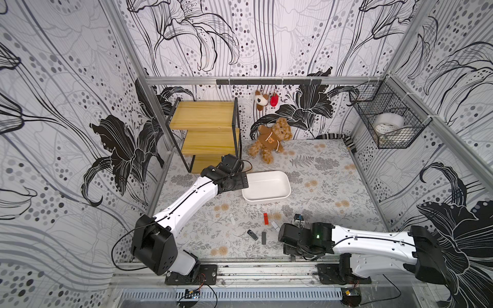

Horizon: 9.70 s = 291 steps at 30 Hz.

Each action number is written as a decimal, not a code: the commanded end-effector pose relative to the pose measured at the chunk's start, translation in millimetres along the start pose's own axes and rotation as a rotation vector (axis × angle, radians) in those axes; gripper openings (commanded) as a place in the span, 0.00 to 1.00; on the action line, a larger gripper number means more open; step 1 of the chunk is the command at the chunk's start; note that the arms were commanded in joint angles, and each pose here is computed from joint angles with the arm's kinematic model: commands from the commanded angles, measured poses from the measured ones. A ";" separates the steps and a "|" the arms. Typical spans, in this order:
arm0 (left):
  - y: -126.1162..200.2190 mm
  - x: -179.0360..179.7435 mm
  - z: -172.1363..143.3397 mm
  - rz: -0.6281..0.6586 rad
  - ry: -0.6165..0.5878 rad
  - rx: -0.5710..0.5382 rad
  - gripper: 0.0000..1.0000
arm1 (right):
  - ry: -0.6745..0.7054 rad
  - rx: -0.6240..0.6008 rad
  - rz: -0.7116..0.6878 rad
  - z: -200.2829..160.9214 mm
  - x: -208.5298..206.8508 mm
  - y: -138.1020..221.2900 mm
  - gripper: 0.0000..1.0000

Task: Put the usb flash drive into the storage box
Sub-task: Pick up the USB flash from the center of the board, then place the USB flash in the storage box, then pick up the USB flash from the center of the board, then place the USB flash in the storage box, then pick up the USB flash from the center of the board.

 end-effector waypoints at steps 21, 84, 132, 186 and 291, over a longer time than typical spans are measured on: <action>9.8 40.3 -49.0 0.057 0.061 0.022 0.97 | 0.077 -0.008 -0.086 -2.9 -12.4 -36.9 0.59; -37.0 58.5 -109.2 0.086 0.088 0.168 0.94 | 0.191 -0.270 -0.010 207.8 61.2 51.6 0.00; -90.2 22.2 -128.4 0.146 0.023 0.229 0.63 | 0.292 -0.114 -0.266 294.9 61.2 -105.8 0.21; -103.3 27.8 -143.9 0.171 -0.038 0.298 0.00 | 0.034 -0.076 -0.118 94.0 -43.2 -46.1 0.68; -0.3 -119.5 117.9 -0.107 0.001 -0.157 0.59 | 0.193 -0.290 -0.116 154.7 1.9 33.6 0.00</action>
Point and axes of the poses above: each gripper's point midway between its finger pads, its own y axis back along the fingers, its own x axis along the line the jaws close on, z = x × y, the point moved 6 cm from there along y, back along the fingers, and after that the axes turned 5 degrees about -y, right-handed, at the moved point
